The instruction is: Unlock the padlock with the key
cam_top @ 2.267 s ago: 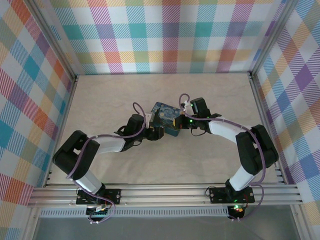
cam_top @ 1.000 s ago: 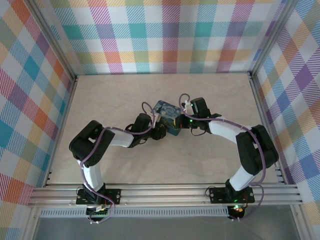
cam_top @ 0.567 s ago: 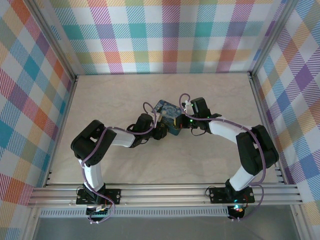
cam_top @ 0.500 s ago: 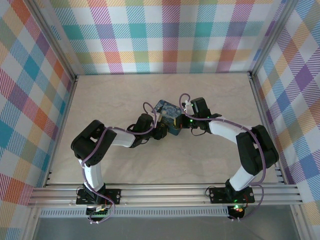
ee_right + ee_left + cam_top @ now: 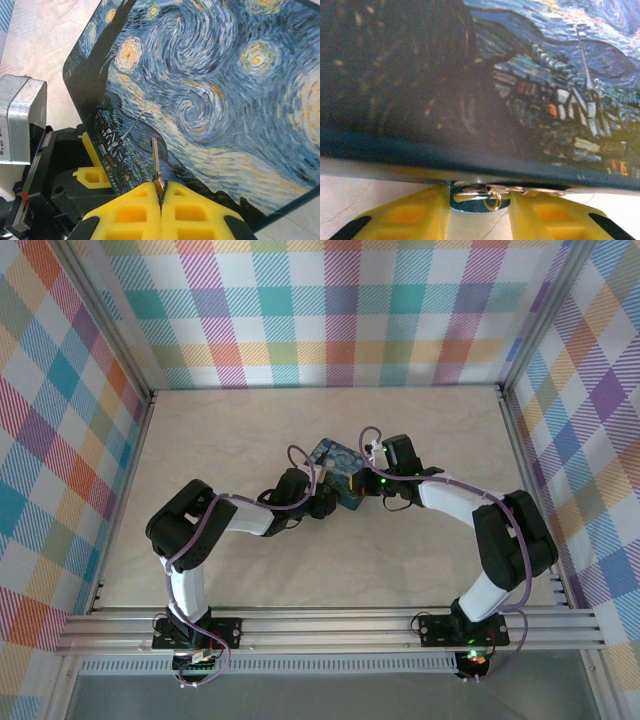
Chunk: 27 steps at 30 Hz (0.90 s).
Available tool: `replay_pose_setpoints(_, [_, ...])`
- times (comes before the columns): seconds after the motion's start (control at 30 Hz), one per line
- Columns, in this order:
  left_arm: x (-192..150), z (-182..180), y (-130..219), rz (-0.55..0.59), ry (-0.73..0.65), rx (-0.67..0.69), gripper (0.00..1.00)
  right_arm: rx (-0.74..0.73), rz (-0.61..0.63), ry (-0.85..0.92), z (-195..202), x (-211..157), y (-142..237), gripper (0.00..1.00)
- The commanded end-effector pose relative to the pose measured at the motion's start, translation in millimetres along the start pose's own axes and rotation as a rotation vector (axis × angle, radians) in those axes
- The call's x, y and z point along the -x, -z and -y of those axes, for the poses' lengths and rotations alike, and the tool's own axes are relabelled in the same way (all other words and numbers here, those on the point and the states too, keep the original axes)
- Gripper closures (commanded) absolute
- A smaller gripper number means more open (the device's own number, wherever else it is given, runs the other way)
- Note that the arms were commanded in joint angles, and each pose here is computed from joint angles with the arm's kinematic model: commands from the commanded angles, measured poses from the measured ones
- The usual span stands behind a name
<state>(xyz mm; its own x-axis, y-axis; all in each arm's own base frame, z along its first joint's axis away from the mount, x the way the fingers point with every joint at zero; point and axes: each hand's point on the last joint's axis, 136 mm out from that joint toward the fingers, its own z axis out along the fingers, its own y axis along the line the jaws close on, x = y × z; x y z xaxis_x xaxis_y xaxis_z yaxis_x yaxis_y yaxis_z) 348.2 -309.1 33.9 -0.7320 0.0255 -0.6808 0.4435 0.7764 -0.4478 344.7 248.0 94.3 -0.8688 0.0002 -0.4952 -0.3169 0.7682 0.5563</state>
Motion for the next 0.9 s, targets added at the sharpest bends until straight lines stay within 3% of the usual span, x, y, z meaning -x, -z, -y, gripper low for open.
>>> replay_pose_setpoints(0.0, [0.3, 23.0, -5.4, 0.000, -0.002, -0.072, 0.67, -0.070, -0.106, -0.035, 20.2, -35.4, -3.1, 1.00])
replay_pose_setpoints(0.63, [7.1, 16.6, -7.4, 0.043, 0.093, -0.039, 0.68, -0.067, -0.107, -0.033, 19.4, -35.7, -2.3, 1.00])
replay_pose_setpoints(0.87, [8.6, 20.4, -6.7, 0.041, 0.102, -0.054, 0.74, -0.058, -0.085, -0.003, 14.7, -28.2, 0.4, 1.00])
